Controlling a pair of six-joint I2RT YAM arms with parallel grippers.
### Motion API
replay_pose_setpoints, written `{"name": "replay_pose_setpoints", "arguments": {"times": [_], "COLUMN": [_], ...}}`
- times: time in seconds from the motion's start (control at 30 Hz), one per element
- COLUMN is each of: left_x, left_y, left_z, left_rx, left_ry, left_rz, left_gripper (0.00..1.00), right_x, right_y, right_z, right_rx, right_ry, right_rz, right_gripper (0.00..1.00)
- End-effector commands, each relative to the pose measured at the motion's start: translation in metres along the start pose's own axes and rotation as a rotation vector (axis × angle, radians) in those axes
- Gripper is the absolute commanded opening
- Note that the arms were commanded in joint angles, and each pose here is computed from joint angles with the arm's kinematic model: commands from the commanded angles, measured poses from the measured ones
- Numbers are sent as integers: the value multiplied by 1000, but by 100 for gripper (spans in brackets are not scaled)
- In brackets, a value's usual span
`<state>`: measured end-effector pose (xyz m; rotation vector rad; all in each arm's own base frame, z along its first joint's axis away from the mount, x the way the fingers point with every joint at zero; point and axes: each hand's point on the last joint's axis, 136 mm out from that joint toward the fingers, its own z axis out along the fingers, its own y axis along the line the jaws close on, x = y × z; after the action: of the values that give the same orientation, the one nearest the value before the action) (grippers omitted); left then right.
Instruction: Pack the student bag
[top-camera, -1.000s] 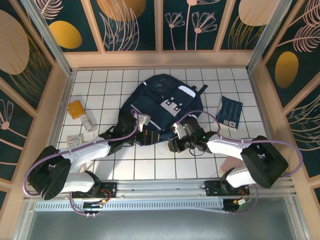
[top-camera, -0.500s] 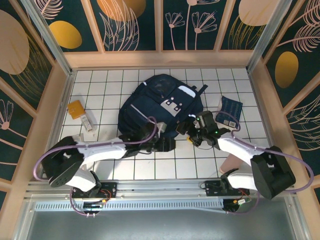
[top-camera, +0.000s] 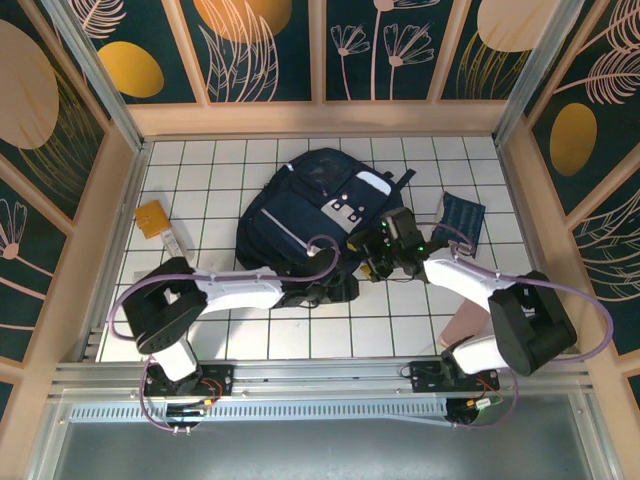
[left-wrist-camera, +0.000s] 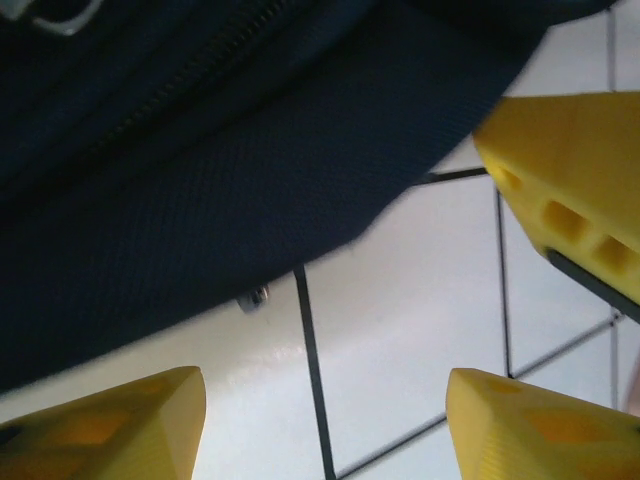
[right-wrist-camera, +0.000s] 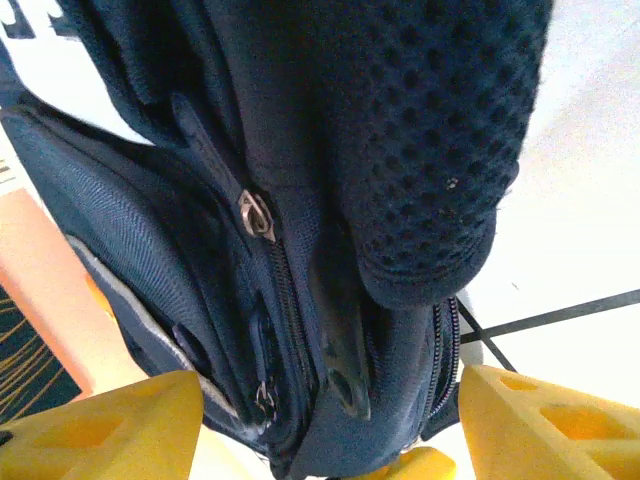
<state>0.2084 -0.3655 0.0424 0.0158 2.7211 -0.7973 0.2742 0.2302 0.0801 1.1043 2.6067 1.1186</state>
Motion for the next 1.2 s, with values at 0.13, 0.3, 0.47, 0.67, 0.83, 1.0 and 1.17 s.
{"name": "replay_pose_setpoints", "arguments": {"times": [0.13,0.3,0.47,0.67,0.83,1.0,1.17], "left_x": [-22,-37,-48,-52,-61,-63,-67], "left_y": [28,29,20,20,2,-2,-18], "left_z": [12,11,8,17,18,13,-3], "left_rx": [-139,-102,-85,-96,-41,1,113], "left_ry": [-81,-153,-192,-193,-210,-236,-274], "left_rz": [-102,-122,-75,-32,-7,7,56], "left_gripper": [52,27,27,54,35,9,0], "right_x": [2,2,-5,-7,-6,-6,-9], "right_y": [-3,-4,-8,-1,6,9,7], "right_z": [18,24,18,11,2,-2,-7], "right_rx": [81,91,106,75,61,56,64], "right_ry": [-39,-59,-115,-138,-162,-168,-190], "right_rz": [105,133,159,157,147,141,134], "right_gripper": [63,37,15,0,0,0,0]}}
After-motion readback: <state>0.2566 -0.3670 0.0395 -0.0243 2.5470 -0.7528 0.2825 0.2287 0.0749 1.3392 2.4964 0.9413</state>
